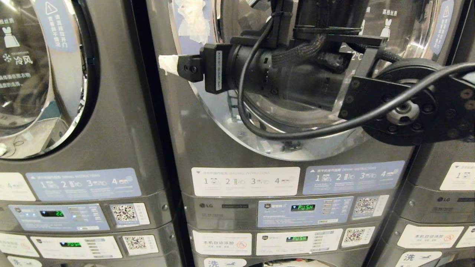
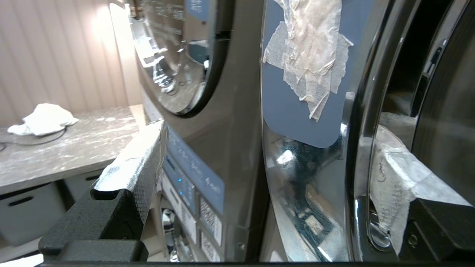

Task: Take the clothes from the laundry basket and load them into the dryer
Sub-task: Open the dryer

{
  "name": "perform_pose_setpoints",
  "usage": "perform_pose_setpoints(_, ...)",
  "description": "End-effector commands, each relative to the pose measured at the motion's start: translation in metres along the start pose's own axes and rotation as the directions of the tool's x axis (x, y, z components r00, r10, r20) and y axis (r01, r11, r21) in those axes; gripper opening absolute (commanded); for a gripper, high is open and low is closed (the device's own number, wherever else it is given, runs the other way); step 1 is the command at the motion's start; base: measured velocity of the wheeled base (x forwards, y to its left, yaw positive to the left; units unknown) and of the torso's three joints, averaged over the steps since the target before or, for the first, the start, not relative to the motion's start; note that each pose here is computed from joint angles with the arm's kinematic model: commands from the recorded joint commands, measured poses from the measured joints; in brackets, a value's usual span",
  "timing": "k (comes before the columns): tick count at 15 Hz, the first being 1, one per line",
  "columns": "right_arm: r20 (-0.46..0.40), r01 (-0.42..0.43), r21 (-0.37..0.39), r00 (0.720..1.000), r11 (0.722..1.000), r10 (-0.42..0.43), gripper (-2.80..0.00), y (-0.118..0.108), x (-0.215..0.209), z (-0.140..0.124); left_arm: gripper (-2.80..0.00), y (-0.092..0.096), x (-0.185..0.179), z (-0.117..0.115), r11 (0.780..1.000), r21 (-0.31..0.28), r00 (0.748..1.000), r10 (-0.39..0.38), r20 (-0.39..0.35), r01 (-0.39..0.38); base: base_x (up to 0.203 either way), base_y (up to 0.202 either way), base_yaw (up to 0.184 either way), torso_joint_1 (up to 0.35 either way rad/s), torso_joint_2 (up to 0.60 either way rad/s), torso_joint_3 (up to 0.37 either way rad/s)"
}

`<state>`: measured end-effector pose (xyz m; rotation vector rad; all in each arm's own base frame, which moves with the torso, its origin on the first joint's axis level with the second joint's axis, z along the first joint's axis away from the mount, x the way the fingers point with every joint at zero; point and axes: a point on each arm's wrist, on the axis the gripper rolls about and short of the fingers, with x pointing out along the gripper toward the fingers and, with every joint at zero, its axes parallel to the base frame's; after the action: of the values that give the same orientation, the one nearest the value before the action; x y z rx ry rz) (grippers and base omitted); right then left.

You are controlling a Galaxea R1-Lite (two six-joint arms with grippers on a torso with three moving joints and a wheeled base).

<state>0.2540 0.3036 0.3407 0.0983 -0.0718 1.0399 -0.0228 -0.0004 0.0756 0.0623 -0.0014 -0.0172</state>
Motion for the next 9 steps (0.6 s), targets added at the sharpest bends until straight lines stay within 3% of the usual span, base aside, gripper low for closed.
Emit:
perform_pose_setpoints(1,-0.011,-0.019,0.006,1.0,1.0,0.019,0.0,0.011,-0.026,0.01,-2.8,0.0,0.0,0.0,1.0,0.001,1.0,0.0,0.001,0.0,0.0,0.0,0.0,0.0,0.0,0.0)
perform_pose_setpoints(9,-0.024,-0.044,0.01,0.999,0.999,0.045,0.0,0.027,-0.105,0.025,-2.8,0.0,0.0,0.0,1.0,0.001,1.0,0.0,-0.001,0.0,0.0,0.0,0.0,0.0,0.0,0.0)
